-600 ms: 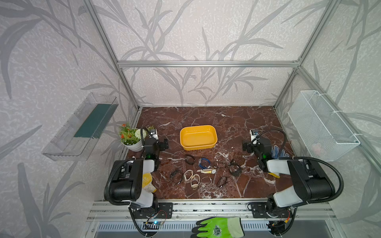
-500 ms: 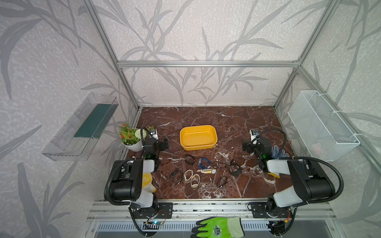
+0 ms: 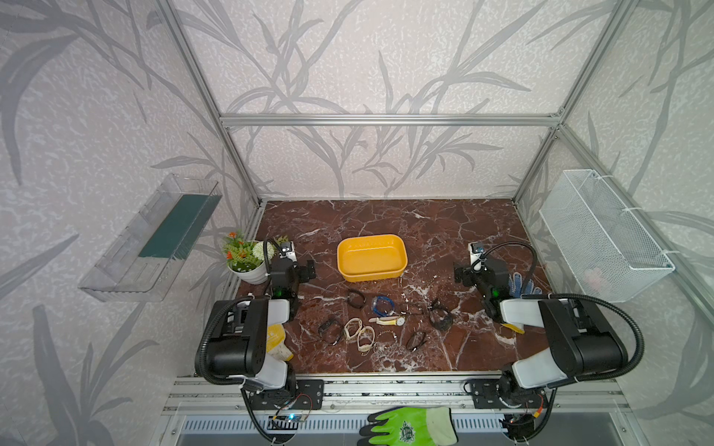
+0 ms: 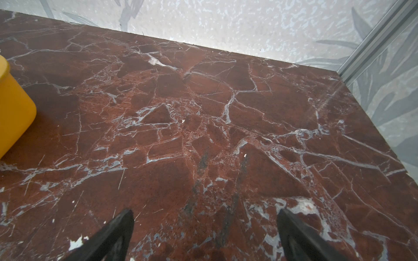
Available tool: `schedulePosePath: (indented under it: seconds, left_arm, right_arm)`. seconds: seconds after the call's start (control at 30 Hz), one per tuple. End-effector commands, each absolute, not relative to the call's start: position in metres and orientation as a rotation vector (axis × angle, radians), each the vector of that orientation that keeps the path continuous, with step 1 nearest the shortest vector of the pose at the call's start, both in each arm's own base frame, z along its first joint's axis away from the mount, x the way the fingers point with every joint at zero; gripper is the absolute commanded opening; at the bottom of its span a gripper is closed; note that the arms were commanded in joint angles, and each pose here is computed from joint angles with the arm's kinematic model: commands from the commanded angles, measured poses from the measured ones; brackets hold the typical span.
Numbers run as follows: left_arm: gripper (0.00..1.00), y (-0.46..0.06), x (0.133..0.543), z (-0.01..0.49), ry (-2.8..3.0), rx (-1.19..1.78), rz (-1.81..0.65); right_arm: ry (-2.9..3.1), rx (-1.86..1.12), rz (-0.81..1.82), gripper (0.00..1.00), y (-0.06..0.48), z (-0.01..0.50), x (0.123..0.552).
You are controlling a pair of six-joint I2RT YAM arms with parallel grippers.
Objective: Put the watch into the storage box
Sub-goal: Pick up the watch at the center of the board.
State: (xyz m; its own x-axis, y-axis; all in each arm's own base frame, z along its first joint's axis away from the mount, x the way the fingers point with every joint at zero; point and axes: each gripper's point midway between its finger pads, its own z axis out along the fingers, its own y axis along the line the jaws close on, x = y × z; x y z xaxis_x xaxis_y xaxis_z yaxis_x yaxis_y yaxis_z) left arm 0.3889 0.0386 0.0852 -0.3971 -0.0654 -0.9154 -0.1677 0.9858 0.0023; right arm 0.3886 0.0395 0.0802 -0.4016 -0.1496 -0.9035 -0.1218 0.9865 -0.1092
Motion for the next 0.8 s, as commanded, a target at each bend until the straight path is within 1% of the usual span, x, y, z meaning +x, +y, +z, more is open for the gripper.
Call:
schedulePosePath:
  seconds: [0.0, 0.23, 0.33, 0.47, 0.53, 0.63, 0.67, 0.7, 0.73, 0.77]
  left_arm:
    - [0.99, 0.040, 0.394, 0.090, 1.967, -0.180, 0.104]
    - [0.99, 0.039, 0.390, 0.092, 1.947, -0.171, 0.101]
    - [0.99, 0.043, 0.383, 0.100, 1.894, -0.204, 0.115]
    - [0.99, 0.051, 0.378, 0.112, 1.905, -0.254, 0.157]
    - [0.99, 0.060, 0.373, 0.120, 1.950, -0.338, 0.195]
    - [0.99, 0.067, 0.361, 0.145, 1.918, -0.470, 0.167]
    - [0.99, 0.068, 0.356, 0.155, 1.874, -0.510, 0.142]
    - [0.99, 0.076, 0.348, 0.166, 1.809, -0.598, 0.141]
    - [0.99, 0.090, 0.334, 0.173, 1.728, -0.751, 0.154]
    - [0.99, 0.102, 0.320, 0.176, 1.662, -0.878, 0.170]
  right_arm:
    - [1.969, -0.182, -0.024, 0.99, 0.040, 0.089, 0.397]
    - [1.950, -0.194, -0.029, 0.99, 0.042, 0.091, 0.394]
    - [1.919, -0.204, -0.055, 0.99, 0.044, 0.095, 0.389]
    - [1.978, -0.149, -0.091, 0.99, 0.035, 0.105, 0.392]
    - [2.064, -0.094, -0.126, 0.99, 0.027, 0.118, 0.392]
    - [2.084, -0.059, -0.147, 0.99, 0.030, 0.162, 0.386]
    - [2.062, -0.021, -0.120, 0.99, 0.031, 0.178, 0.383]
    - [2.028, 0.097, -0.092, 0.99, 0.024, 0.194, 0.379]
    - [2.022, 0.294, -0.081, 0.99, 0.009, 0.198, 0.370]
    - [2.020, 0.420, -0.063, 0.99, 0.000, 0.198, 0.363]
